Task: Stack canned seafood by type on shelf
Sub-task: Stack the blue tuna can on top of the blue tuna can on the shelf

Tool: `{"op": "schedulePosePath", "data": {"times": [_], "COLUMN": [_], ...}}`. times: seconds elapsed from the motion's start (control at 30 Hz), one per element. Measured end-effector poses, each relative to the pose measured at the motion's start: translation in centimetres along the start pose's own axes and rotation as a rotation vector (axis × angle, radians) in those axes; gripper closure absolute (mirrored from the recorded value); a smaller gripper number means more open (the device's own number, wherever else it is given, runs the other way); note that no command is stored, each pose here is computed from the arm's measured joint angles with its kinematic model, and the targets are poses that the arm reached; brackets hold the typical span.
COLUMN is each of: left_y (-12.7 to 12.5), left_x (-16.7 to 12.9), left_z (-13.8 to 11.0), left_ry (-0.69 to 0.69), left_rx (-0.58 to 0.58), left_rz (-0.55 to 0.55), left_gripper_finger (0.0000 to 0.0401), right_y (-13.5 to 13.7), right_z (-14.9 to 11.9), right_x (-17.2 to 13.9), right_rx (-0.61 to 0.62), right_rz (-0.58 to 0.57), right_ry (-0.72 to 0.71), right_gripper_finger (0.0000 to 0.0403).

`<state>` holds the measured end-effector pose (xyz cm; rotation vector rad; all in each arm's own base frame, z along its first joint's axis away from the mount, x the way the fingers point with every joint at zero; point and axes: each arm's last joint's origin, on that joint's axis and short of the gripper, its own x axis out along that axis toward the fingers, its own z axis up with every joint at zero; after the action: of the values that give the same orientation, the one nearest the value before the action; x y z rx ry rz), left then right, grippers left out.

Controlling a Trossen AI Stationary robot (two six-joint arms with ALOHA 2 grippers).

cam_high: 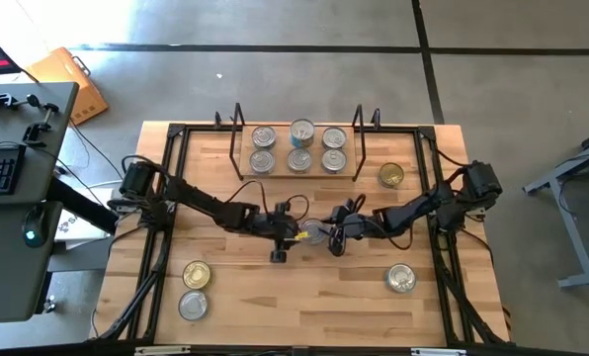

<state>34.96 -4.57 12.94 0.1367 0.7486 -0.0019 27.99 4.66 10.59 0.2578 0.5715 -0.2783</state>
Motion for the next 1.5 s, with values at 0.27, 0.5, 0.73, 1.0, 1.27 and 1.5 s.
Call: {"op": "schedulePosePath", "data": {"times": [0.27, 0.5, 0.73, 1.0, 1.27, 1.5], "left_y": [2.4, 3.2, 0.2, -1.2, 1.3, 3.9], "left_x": [0.1, -1.2, -2.3, -0.2, 0.0, -1.8], "left_z": [0.1, 0.2, 0.6, 0.0, 0.0, 1.1], "left_ry": [0.001, 0.043, 0.042, -0.007, 0.005, -0.007], "left_rx": [-0.038, -0.066, 0.032, 0.044, 0.038, 0.014], "left_rz": [0.198, 0.309, -0.092, -0.354, -0.010, 0.255], "left_gripper_finger": [0.0238, 0.0238, 0.0238, 0.0260, 0.0295, 0.0304], "right_y": [0.7, 1.7, 1.5, 1.3, 1.3, 1.4], "right_z": [0.1, 1.0, 0.4, 0.1, 0.1, 0.0], "right_x": [-0.2, -0.6, -0.6, -0.6, -0.6, -0.6], "right_rx": [0.049, -0.032, -0.106, -0.155, -0.152, -0.138], "right_rz": [0.170, 0.336, 0.308, 0.244, 0.224, 0.229], "right_ry": [0.057, -0.016, 0.040, 0.041, 0.037, 0.039], "right_gripper_finger": [0.0284, 0.0284, 0.0284, 0.0284, 0.0284, 0.0284]}}
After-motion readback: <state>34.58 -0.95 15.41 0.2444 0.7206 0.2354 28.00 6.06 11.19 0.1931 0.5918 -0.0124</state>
